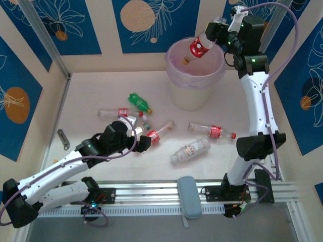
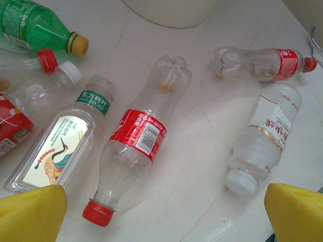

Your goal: Put the plastic bottles in the bin

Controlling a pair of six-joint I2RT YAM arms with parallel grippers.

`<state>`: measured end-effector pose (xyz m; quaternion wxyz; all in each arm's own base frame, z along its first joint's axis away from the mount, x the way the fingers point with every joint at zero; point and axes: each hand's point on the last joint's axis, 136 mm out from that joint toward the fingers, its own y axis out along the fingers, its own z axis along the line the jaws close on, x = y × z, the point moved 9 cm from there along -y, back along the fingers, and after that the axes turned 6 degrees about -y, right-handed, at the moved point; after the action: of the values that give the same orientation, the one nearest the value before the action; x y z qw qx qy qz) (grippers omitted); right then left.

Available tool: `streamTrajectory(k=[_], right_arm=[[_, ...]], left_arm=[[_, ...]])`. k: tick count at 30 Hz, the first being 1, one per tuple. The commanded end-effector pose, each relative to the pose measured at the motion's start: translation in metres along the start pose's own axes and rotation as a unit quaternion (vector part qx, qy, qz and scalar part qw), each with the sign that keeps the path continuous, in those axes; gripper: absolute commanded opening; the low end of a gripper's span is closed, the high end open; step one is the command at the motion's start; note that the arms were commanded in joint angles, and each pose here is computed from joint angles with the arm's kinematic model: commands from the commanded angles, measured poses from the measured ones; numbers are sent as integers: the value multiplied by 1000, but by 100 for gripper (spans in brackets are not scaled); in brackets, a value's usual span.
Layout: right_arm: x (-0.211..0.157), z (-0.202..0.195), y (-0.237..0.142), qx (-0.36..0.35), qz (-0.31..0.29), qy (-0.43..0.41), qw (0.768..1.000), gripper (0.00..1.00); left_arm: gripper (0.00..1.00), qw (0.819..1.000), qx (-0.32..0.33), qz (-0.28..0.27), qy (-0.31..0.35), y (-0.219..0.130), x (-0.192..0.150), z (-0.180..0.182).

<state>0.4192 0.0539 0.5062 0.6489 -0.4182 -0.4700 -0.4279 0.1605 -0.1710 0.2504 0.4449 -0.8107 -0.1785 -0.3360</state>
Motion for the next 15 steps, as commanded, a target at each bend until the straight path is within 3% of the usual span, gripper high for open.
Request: streamTrajectory(k=[1, 15], right_arm=[[-9, -11, 12, -23, 29, -3, 999, 64], [-90, -36, 83, -24, 155, 17, 987, 64]], left_arm=[[100, 1000, 19, -2, -14, -2, -4, 8], [100, 1000, 26, 1, -17, -3, -7, 11]])
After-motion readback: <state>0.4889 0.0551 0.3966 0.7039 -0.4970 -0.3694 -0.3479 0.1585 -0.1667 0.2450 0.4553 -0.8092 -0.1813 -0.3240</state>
